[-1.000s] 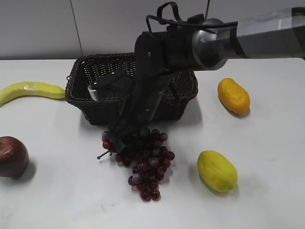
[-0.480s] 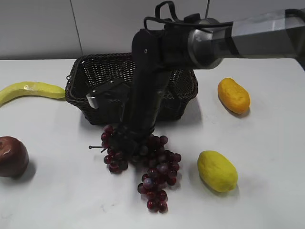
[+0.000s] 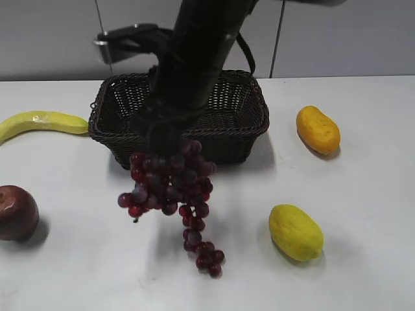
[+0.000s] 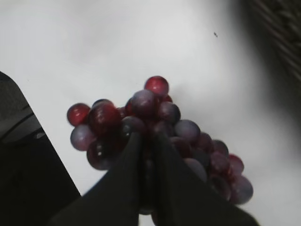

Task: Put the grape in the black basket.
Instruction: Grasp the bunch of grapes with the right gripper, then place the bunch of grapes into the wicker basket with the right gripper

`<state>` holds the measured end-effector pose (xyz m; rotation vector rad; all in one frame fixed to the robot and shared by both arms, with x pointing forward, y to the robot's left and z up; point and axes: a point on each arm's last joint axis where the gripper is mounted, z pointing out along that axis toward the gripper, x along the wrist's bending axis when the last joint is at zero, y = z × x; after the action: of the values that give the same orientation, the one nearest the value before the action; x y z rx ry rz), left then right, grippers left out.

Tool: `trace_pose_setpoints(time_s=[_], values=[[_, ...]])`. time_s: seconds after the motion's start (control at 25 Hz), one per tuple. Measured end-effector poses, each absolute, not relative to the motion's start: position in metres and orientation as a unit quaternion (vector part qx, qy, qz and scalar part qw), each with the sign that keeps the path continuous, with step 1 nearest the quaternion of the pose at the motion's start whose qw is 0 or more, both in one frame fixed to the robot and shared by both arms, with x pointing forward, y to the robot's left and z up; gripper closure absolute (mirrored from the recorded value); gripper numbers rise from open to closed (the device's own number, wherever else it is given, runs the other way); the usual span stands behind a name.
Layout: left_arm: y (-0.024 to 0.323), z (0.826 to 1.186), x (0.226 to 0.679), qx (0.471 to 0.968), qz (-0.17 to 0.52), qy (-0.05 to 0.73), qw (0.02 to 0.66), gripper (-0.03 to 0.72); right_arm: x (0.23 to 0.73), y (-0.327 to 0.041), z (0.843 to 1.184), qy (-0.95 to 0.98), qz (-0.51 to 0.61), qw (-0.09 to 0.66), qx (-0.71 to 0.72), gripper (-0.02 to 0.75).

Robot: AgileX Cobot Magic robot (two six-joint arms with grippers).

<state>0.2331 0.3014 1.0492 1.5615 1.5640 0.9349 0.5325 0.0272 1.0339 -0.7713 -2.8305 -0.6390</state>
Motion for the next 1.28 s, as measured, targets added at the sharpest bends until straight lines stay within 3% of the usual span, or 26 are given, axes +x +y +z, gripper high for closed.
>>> trace_pose_setpoints(time_s=[0.44, 0.68, 1.04, 1.28], values=[[0.301, 1.049, 0.233, 0.606, 0.363, 0.607, 0.362, 0.199, 0.547, 0.029, 1.142, -0.902, -0.366, -0.037, -0.227, 0.712], [0.301, 1.049, 0.233, 0.606, 0.363, 0.607, 0.362, 0.199, 0.574, 0.014, 1.176, -0.850, -0.449, -0.121, -0.247, 0.712], [0.301, 1.049, 0.233, 0.606, 0.363, 0.607, 0.362, 0.199, 0.610, -0.012, 1.178, -0.812, -0.477, -0.179, -0.285, 0.713], [0.301, 1.049, 0.233, 0.606, 0.363, 0.607, 0.362, 0.199, 0.632, -0.001, 1.125, -0.836, -0.430, -0.155, -0.302, 0.713]])
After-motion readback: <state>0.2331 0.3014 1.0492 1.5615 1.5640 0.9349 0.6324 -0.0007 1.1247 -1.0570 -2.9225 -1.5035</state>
